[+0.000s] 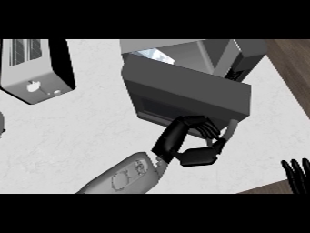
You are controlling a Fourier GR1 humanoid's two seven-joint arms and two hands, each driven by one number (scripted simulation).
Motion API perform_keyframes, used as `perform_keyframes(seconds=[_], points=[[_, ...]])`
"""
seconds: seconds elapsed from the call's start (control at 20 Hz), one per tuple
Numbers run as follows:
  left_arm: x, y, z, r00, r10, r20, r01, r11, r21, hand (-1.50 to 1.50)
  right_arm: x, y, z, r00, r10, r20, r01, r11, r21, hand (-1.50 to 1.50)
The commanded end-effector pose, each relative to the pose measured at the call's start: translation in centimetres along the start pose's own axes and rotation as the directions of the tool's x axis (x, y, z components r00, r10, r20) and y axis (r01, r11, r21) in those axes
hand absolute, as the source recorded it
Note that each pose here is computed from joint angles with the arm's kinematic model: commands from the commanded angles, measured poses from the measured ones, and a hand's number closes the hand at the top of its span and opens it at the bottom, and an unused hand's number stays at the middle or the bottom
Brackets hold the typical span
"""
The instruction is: Pick up the milk, place it into the microwave and close the microwave
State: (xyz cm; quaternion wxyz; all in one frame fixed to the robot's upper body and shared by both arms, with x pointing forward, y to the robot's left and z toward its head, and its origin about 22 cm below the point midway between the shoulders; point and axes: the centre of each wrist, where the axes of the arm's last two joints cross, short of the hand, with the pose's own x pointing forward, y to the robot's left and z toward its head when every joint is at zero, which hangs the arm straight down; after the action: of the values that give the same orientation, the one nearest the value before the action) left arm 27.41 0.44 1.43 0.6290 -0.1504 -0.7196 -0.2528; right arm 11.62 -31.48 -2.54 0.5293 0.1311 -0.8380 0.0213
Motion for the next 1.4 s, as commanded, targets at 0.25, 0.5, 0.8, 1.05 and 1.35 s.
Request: perform_keyframes(seconds=[0.25,0.5,0.8,1.05,1.35], points=[[2.1,2.6,-3.6,0.994,0.09,0.065,-0.1,0.981,0.167,1.5,1.9,0.5,-0.8,0.997,-0.077,0.007,0.076,0.992,0.102,-1.5],[2.8,3.9,-5.3,0.992,0.098,0.079,-0.112,0.974,0.197,1.5,2.8,0.7,-1.5,0.995,-0.096,0.02,0.093,0.989,0.116,-1.5],[3.4,5.0,-6.7,0.991,0.097,0.097,-0.118,0.963,0.244,1.5,3.6,0.7,-2.3,0.993,-0.111,0.034,0.105,0.984,0.143,-1.5],[3.5,5.8,-7.5,0.989,0.097,0.116,-0.125,0.956,0.265,1.5,4.2,0.8,-2.5,0.99,-0.136,0.038,0.128,0.979,0.161,-1.5],[2.8,5.9,-7.3,0.985,0.104,0.136,-0.139,0.951,0.276,1.5,5.1,0.9,-2.7,0.988,-0.152,0.032,0.144,0.972,0.185,-1.5]])
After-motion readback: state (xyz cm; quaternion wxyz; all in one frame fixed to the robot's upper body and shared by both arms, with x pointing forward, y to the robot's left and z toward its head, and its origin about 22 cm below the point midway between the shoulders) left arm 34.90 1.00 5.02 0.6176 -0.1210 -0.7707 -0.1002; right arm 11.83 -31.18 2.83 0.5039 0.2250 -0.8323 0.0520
